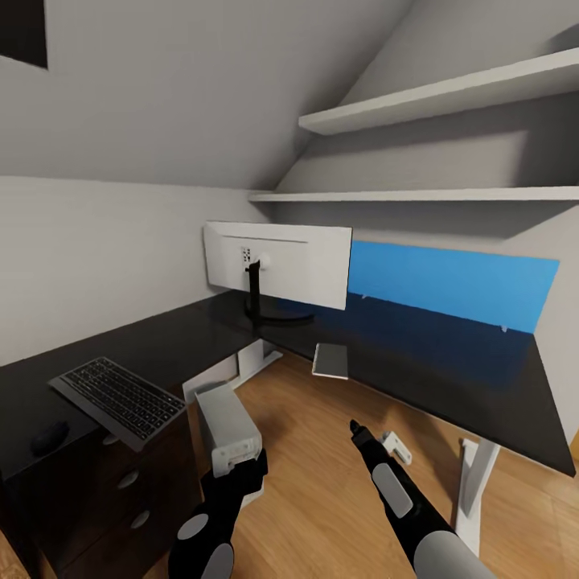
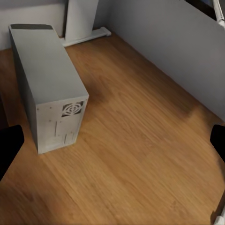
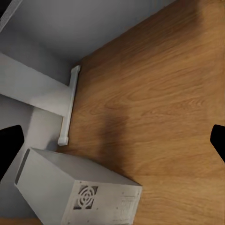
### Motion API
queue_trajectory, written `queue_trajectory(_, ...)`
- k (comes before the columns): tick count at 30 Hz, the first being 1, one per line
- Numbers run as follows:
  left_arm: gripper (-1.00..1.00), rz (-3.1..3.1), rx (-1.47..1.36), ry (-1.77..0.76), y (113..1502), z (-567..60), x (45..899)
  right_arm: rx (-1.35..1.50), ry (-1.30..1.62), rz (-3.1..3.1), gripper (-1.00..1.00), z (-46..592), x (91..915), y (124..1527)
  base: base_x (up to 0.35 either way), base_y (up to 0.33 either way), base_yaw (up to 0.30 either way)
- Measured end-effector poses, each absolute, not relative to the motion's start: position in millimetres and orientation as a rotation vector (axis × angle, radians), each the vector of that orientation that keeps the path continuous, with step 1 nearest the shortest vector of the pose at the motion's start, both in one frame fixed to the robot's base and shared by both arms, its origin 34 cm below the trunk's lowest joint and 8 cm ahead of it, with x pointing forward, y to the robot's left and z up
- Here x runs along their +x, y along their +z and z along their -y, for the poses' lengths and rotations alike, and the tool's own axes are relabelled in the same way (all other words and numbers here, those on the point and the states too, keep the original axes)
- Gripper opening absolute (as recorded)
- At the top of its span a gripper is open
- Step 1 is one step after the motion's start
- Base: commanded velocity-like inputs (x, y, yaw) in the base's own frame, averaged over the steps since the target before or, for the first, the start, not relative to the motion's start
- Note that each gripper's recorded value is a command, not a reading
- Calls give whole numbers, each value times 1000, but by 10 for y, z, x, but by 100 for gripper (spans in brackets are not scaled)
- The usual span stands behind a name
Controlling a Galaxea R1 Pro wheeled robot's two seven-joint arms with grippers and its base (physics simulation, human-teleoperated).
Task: In the bedroom, organize the workspace by keeping the computer under the desk, ensuring the monitor is on the desk, placing the keyboard on the desk next to the monitor, placing the mouse on the desk next to the keyboard, moving the folder from the swivel chair onto the desk next to the mouse, stacking the notebook on top of the folder with the pen on top of the notebook, and positioning the swivel chair next to the desk.
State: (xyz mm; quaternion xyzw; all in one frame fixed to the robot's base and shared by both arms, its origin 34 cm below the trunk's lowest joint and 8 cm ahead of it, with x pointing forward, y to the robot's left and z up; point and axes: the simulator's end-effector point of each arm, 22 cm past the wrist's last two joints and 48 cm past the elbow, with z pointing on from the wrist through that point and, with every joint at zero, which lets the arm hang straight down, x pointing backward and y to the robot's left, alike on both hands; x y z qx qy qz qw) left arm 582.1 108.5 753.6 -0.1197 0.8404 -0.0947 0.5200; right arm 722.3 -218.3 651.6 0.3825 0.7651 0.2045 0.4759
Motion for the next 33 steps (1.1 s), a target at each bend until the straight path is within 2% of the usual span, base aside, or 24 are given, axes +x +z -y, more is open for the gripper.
queue_trajectory(5,100,-2017,-287,-227,7425,-1080,5803,982,543,-1847,100,2155,7217,6434,0,0,0)
queue_trajectory(11,100,-2018,-286,-226,7300,-1082,5784,1008,725,-1843,100,1902,7217,6361,0,0,0)
queue_trajectory(18,100,-2019,-285,-226,7154,-1082,5758,1000,1092,-1825,100,1441,7177,6435,0,0,0)
queue_trajectory(33,100,-2019,-286,-226,6877,-1080,5707,1052,1267,-1703,100,1612,7179,6399,0,0,0)
